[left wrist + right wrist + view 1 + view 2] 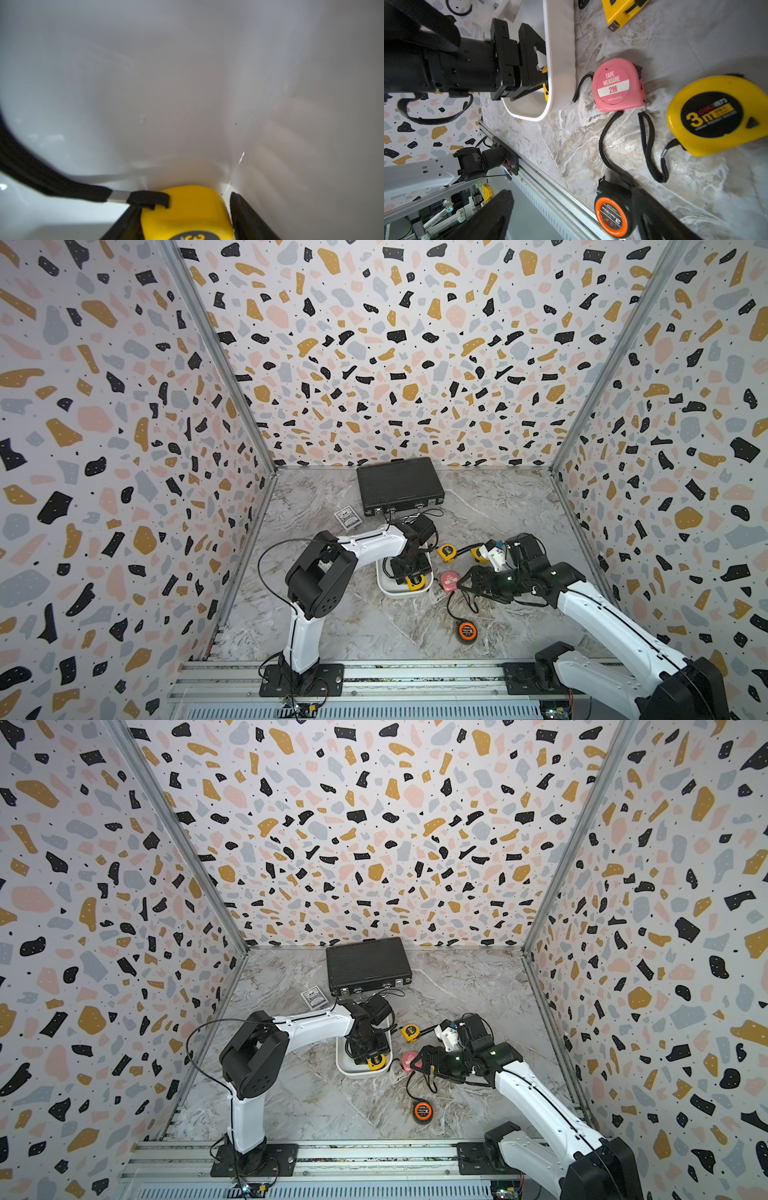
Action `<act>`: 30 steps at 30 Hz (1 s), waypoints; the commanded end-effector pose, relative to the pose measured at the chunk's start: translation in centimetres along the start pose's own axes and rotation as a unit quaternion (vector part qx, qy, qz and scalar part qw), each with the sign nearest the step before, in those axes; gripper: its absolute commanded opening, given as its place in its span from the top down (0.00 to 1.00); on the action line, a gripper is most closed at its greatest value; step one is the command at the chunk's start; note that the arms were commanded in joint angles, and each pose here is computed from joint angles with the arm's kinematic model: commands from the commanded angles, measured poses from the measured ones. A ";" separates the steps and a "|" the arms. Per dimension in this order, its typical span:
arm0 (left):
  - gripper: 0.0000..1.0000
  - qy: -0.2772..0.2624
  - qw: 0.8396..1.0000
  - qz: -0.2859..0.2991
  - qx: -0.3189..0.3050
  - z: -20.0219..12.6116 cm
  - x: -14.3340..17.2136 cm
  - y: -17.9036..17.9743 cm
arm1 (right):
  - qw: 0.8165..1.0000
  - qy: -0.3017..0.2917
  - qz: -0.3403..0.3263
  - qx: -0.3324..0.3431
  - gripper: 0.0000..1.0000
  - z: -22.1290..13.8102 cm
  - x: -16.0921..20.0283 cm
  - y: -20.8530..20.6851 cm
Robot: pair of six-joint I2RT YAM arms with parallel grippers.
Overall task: Take the tape measure out of the storage box
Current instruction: Pick up the tape measure from the storage box.
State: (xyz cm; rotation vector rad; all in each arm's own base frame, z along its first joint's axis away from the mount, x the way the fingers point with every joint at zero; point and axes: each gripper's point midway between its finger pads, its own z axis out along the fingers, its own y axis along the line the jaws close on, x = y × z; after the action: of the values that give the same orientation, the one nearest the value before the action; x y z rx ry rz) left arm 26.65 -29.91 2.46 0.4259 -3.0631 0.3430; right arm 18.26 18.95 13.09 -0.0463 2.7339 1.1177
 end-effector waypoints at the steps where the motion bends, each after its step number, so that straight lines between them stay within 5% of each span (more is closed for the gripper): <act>1: 0.47 -0.006 1.000 0.001 -0.011 0.7 -0.3 -0.1 | 1.000 -0.014 -0.014 -0.012 0.05 -0.7 -0.7 1.0; 10: 0.98 -0.013 1.000 0.004 -0.007 -0.6 -0.3 -0.2 | 0.999 -0.016 -0.019 -0.021 0.05 -0.5 -1.1 1.4; 30: 1.00 -0.103 0.989 -0.025 0.103 -14.5 -1.0 -3.5 | 0.989 -0.102 -0.071 -0.080 0.05 -1.9 -4.6 5.6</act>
State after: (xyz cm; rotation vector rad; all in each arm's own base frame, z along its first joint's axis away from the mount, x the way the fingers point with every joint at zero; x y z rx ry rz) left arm 28.31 -29.60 14.84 0.5332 -3.2092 0.5970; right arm 20.80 20.77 15.89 -0.1010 2.5437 1.1991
